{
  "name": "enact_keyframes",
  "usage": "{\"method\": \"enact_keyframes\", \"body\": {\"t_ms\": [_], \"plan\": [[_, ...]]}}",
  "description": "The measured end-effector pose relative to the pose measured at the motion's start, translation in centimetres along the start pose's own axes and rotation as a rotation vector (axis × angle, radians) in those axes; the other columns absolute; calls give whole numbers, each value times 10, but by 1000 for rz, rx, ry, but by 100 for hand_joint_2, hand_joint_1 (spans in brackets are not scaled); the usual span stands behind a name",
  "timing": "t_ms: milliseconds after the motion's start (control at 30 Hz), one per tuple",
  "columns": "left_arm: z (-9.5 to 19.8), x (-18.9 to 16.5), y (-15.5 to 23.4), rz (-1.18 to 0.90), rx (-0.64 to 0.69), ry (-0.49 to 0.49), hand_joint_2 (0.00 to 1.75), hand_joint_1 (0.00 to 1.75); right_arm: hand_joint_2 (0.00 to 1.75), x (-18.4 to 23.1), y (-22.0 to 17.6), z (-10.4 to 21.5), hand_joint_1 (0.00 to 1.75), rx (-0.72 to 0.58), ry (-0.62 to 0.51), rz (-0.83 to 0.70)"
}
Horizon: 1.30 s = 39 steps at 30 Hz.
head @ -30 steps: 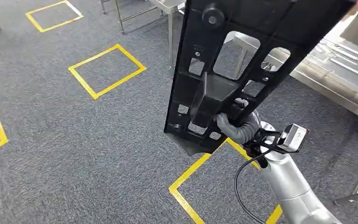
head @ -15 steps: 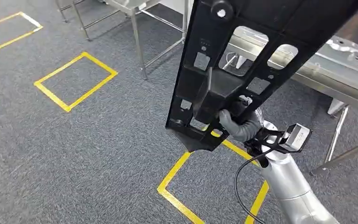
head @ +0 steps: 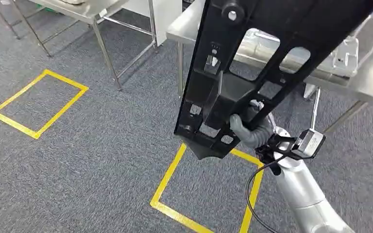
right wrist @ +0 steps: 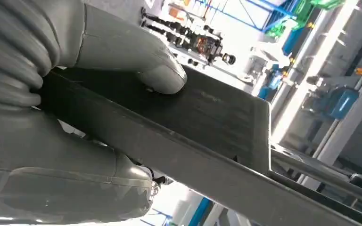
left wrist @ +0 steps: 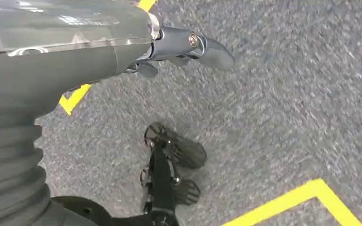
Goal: Take the parts from the cabinet and place them on the table.
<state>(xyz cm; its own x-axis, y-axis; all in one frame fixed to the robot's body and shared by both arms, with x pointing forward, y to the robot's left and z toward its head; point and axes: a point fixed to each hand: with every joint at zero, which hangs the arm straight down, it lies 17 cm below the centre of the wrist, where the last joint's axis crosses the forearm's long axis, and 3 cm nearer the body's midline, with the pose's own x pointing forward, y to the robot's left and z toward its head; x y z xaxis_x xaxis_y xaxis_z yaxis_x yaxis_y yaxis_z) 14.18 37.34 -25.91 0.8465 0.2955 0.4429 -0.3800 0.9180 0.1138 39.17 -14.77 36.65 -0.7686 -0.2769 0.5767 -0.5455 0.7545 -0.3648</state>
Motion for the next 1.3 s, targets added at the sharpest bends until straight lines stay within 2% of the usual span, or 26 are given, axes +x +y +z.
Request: {"method": "enact_keyframes", "body": {"t_ms": [1300], "plan": [[1,-1,-5,9,-7,5,175,0,175,-7,8,6,175,-4,16,-52]]}}
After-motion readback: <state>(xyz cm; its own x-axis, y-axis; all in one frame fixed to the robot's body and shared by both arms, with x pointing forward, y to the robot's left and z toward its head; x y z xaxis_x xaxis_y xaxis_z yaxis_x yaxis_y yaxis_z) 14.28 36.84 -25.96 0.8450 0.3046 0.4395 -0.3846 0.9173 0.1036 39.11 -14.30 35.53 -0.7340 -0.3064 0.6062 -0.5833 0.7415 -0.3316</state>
